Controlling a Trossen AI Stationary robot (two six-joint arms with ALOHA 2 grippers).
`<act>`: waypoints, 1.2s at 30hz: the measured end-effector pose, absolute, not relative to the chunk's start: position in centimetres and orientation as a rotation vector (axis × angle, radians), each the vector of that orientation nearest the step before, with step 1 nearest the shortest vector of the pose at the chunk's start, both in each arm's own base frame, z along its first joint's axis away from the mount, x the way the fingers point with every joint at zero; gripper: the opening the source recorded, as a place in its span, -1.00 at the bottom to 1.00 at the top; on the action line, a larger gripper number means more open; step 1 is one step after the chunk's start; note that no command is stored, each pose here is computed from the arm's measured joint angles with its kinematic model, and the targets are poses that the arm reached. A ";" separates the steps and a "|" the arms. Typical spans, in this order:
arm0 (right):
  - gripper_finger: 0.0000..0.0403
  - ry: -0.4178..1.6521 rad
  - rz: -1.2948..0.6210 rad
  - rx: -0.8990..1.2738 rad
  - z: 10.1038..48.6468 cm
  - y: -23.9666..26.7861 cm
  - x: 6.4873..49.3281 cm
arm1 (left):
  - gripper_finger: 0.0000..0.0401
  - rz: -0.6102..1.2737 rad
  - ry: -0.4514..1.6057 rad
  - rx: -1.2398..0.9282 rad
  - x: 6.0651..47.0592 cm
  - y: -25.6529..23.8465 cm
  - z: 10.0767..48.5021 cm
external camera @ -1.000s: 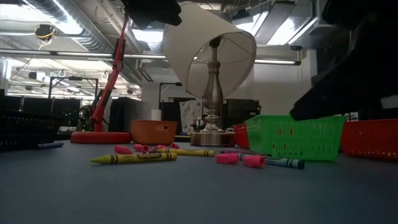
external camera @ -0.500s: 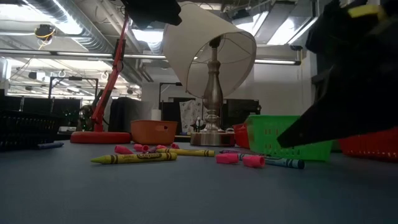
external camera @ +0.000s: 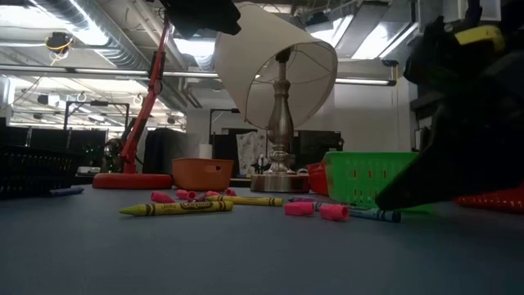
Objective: Sort crayons
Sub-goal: Put the light blue crayon into the green bin
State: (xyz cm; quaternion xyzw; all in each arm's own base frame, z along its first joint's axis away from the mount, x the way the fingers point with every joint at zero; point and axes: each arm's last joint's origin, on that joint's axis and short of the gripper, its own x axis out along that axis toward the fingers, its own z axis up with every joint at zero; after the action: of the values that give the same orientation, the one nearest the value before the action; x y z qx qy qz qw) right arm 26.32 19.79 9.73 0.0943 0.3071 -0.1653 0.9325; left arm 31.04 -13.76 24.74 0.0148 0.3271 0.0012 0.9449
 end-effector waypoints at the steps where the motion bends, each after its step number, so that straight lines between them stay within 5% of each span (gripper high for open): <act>1: -0.30 0.634 -0.345 0.196 9.7 19.7 26.2 | -0.53 0.002 0.666 0.030 31.0 -13.8 24.7; 24: -0.32 0.685 -0.380 0.316 8.4 19.3 26.7 | -0.53 0.003 0.667 0.031 31.0 -13.8 24.7; 36: -0.92 0.697 -0.387 0.310 8.2 19.2 26.6 | -0.53 -0.003 0.671 0.033 31.0 -13.8 24.7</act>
State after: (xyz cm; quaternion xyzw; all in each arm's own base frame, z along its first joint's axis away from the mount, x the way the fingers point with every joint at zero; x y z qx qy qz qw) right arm 26.56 19.16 8.17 0.1501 0.3381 -0.1875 0.9099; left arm 30.97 -13.85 24.70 0.0162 0.3293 -0.0014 0.9441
